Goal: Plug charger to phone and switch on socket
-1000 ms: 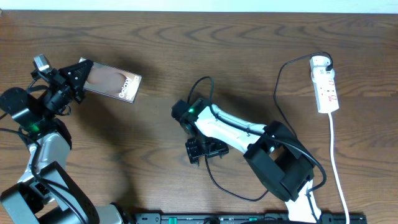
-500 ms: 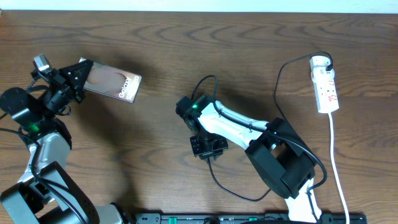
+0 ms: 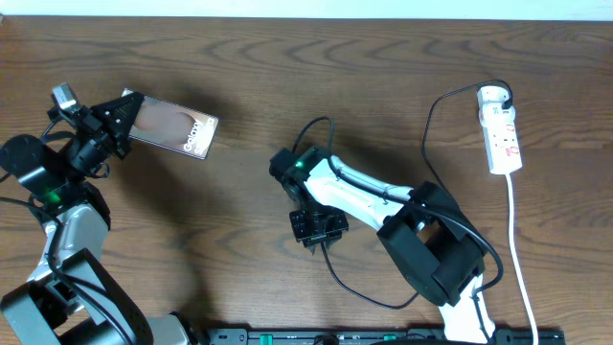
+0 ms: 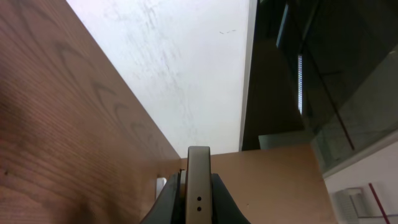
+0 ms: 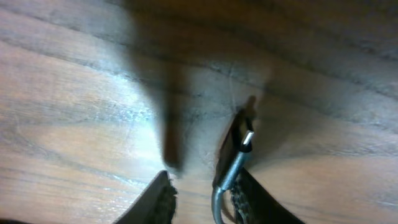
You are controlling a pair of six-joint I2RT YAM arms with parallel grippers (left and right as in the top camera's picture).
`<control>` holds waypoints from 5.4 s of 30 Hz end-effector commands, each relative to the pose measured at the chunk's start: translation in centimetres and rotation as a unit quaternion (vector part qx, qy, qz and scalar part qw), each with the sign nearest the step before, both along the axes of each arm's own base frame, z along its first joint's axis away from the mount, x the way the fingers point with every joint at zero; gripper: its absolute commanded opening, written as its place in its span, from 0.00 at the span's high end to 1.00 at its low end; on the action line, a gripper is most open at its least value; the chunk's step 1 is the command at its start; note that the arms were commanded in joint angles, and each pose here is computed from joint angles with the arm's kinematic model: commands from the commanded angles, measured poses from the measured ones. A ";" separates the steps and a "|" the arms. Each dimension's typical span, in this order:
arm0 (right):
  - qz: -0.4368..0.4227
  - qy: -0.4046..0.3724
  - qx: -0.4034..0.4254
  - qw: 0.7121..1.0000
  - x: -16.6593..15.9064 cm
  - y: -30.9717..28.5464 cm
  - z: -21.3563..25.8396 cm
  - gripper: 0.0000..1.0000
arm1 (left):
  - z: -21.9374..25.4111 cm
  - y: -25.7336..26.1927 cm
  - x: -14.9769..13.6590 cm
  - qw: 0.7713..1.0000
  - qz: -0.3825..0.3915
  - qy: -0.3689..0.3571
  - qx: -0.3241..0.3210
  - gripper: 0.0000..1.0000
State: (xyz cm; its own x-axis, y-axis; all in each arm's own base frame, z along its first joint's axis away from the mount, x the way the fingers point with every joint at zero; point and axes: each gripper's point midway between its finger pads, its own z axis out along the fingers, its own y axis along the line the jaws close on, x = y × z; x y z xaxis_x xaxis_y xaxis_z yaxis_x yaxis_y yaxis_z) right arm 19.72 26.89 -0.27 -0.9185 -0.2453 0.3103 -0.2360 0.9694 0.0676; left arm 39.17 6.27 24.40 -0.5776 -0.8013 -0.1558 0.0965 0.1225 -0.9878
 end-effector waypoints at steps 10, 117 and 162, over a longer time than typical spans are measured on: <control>-0.011 -0.003 -0.018 1.000 1.1 -1.0 -2.1 0.72 | 1.5 0.1 0.1 1.000 -0.006 -0.021 0.015 0.93; 0.300 -0.013 0.670 0.679 1.7 6.6 16.7 0.99 | 3.0 -15.1 -5.0 0.927 -0.304 -0.179 0.124 0.93; 0.310 -0.018 0.680 0.664 1.3 7.5 17.4 0.99 | 3.0 -16.7 -5.4 0.917 -0.325 -0.193 0.127 0.93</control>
State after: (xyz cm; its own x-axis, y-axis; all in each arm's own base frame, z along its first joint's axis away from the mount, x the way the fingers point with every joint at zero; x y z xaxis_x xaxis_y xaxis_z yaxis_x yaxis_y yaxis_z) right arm 20.86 33.63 16.42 -0.4914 -0.6376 -0.5933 -0.5982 -0.2480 0.7620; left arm 33.40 -10.33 26.23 -0.8160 -0.2142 -0.5369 0.5222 0.1250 -0.8436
